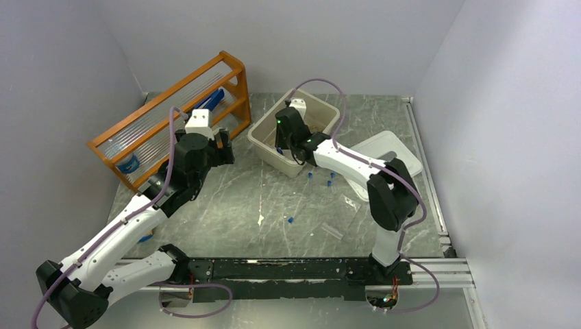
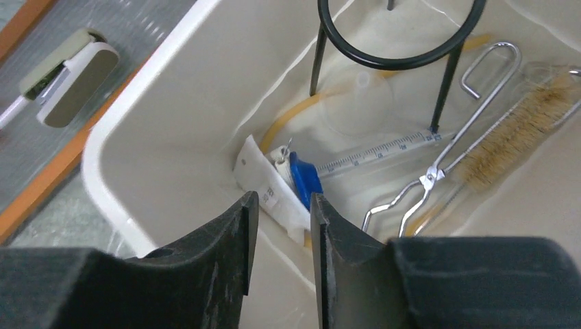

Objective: Organize the chemistry lab equipment

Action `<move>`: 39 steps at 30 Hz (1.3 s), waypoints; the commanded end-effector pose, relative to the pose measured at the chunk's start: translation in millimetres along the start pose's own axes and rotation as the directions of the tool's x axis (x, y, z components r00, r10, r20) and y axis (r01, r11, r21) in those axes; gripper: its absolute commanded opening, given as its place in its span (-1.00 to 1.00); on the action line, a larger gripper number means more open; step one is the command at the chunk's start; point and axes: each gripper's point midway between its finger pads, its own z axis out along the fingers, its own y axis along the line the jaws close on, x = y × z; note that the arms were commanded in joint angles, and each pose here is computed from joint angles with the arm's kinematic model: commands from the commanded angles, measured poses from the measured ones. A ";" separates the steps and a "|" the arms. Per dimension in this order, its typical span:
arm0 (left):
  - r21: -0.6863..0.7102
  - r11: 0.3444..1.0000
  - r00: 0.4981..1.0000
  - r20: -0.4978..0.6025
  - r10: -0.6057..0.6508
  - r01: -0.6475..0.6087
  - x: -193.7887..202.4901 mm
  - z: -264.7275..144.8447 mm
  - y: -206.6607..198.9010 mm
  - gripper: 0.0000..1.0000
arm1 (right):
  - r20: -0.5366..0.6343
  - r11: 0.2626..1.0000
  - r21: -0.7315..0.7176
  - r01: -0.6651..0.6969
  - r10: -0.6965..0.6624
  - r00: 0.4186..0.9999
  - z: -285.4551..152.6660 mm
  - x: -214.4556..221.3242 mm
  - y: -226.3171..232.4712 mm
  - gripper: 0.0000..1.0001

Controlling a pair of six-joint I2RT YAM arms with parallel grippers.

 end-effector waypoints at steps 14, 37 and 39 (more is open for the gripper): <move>0.122 0.992 0.999 0.041 -0.019 0.014 -10.8 -6.8 -17.8 0.75 | 0.077 0.964 0.245 -0.100 0.083 0.994 -135.5 -16.3 -108.2 0.04; 0.197 0.980 1.000 0.011 -0.007 0.004 -3.7 -2.9 -34.3 0.73 | -0.304 0.919 0.382 -0.100 0.227 0.925 -57.5 112.8 -195.8 -0.29; 0.188 0.982 1.000 0.013 -0.007 0.005 -3.6 -2.3 -32.8 0.73 | -0.312 0.916 0.389 -0.094 0.227 0.923 -55.8 118.0 -197.8 -0.28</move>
